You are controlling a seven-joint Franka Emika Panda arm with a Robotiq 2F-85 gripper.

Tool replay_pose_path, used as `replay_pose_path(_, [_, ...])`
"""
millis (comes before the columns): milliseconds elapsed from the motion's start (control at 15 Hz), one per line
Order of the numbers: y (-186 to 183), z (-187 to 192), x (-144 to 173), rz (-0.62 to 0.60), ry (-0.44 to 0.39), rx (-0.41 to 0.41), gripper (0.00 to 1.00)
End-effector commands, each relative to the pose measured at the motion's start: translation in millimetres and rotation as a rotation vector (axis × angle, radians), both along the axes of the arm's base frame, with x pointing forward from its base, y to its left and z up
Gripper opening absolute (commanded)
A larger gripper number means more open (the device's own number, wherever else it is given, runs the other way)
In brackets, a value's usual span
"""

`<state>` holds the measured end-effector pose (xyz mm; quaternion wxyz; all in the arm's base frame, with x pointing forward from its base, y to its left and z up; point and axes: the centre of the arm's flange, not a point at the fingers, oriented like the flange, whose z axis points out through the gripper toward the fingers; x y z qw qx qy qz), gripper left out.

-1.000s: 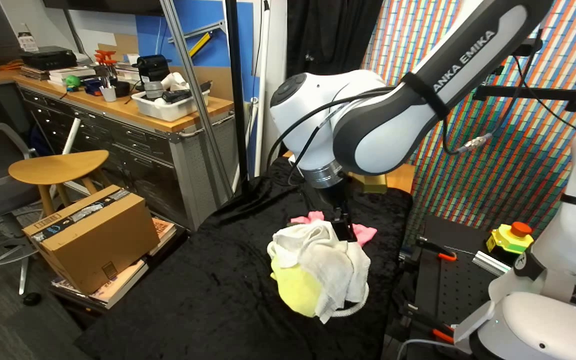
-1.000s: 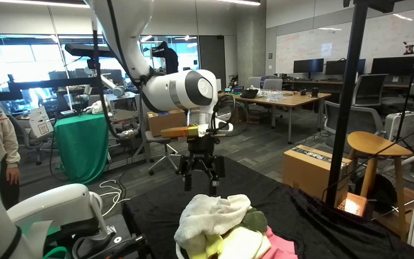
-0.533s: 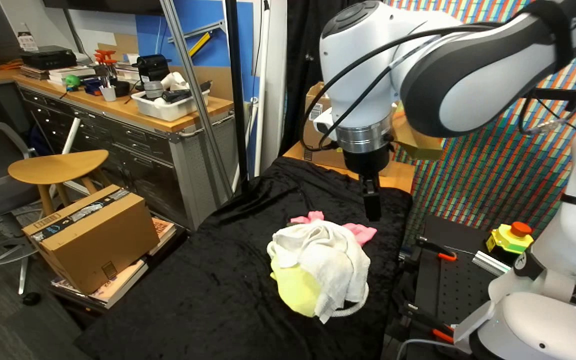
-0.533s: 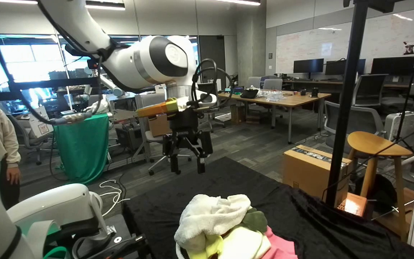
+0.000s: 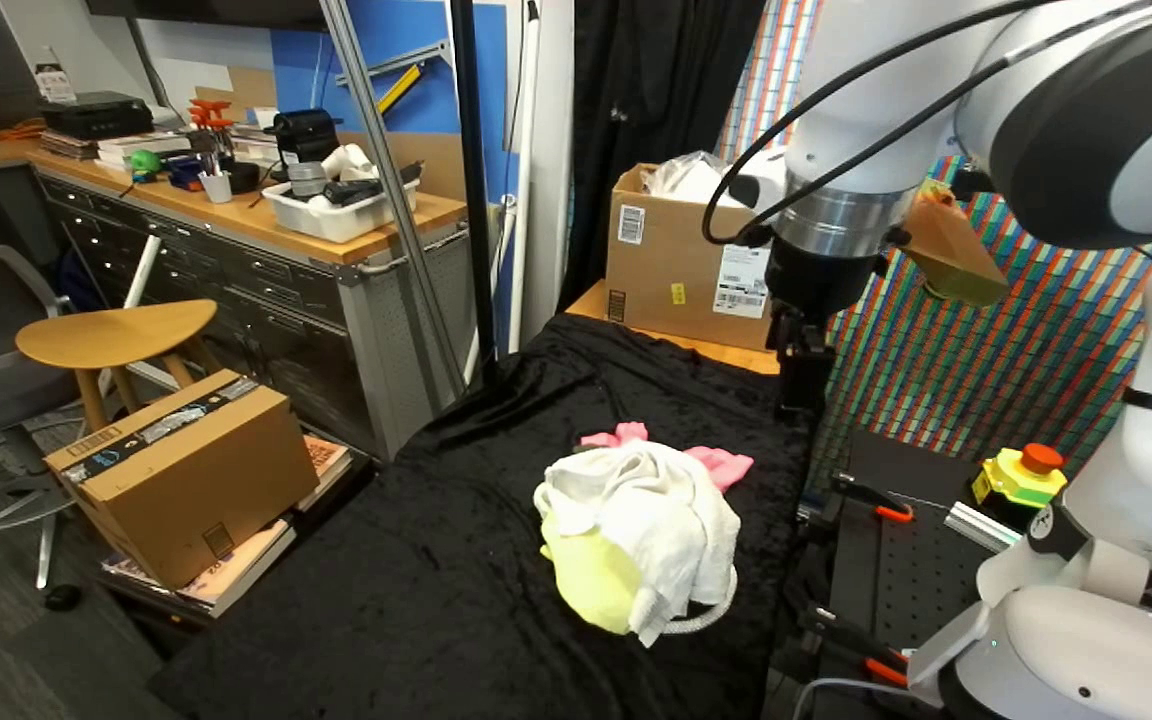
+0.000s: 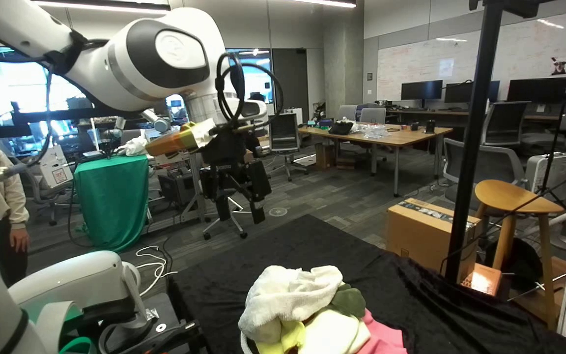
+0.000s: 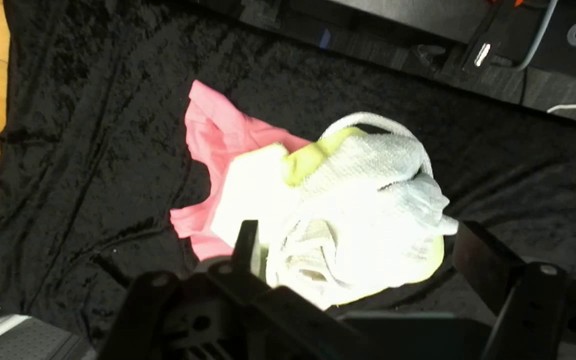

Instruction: Stack the objects on the table together

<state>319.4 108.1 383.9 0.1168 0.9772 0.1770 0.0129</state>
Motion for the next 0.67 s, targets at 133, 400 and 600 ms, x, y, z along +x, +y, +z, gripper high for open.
replay_pose_path(133, [-19,29,-36,-0.055,-0.225,0.102,1.0])
replay_pose_path(400, [-20,39,-41,-0.078,-0.244,0.134,1.0])
replay_pose_path(600, [-2,66,-2,-0.063,-0.217,0.107,1.0])
